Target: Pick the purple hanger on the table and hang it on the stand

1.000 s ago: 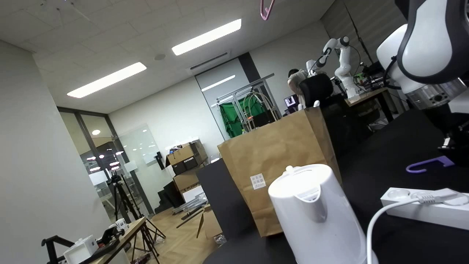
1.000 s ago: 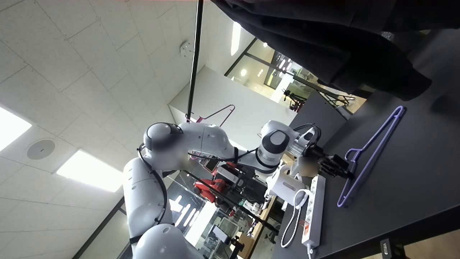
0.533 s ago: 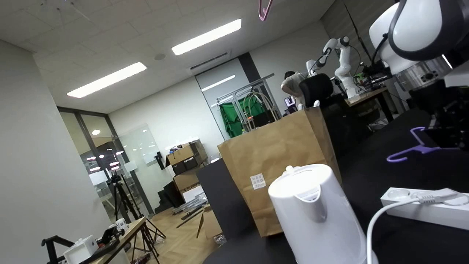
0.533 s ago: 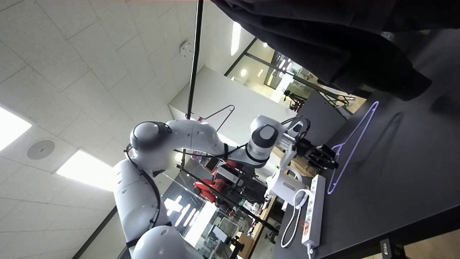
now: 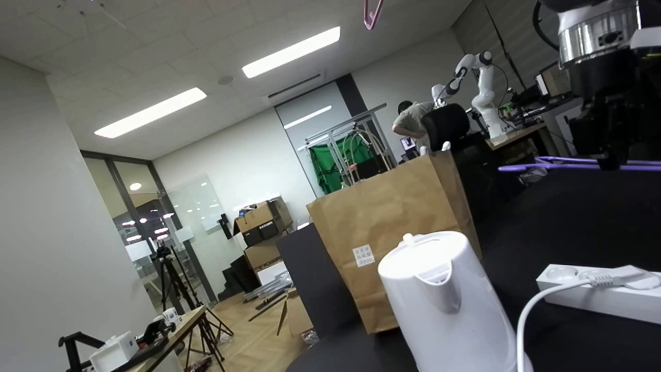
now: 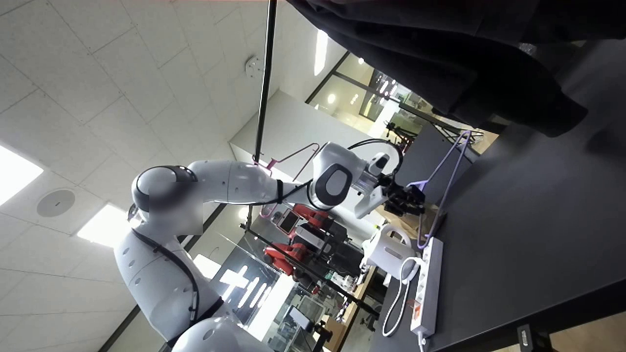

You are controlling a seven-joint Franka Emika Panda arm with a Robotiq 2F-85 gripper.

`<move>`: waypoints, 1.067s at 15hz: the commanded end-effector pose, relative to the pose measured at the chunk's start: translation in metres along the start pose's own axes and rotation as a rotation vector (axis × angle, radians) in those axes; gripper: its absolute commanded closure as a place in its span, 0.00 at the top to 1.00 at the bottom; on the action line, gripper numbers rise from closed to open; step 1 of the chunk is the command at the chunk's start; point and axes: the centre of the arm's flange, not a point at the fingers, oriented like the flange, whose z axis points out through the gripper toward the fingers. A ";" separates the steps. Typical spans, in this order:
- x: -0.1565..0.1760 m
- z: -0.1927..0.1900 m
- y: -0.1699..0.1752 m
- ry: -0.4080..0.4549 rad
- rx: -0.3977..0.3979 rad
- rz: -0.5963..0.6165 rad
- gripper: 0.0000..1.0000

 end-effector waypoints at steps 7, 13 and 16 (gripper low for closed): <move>-0.011 -0.044 0.027 -0.129 0.396 -0.202 0.04; -0.020 -0.031 0.022 -0.084 0.397 -0.162 0.17; -0.020 -0.030 0.020 -0.083 0.399 -0.164 0.17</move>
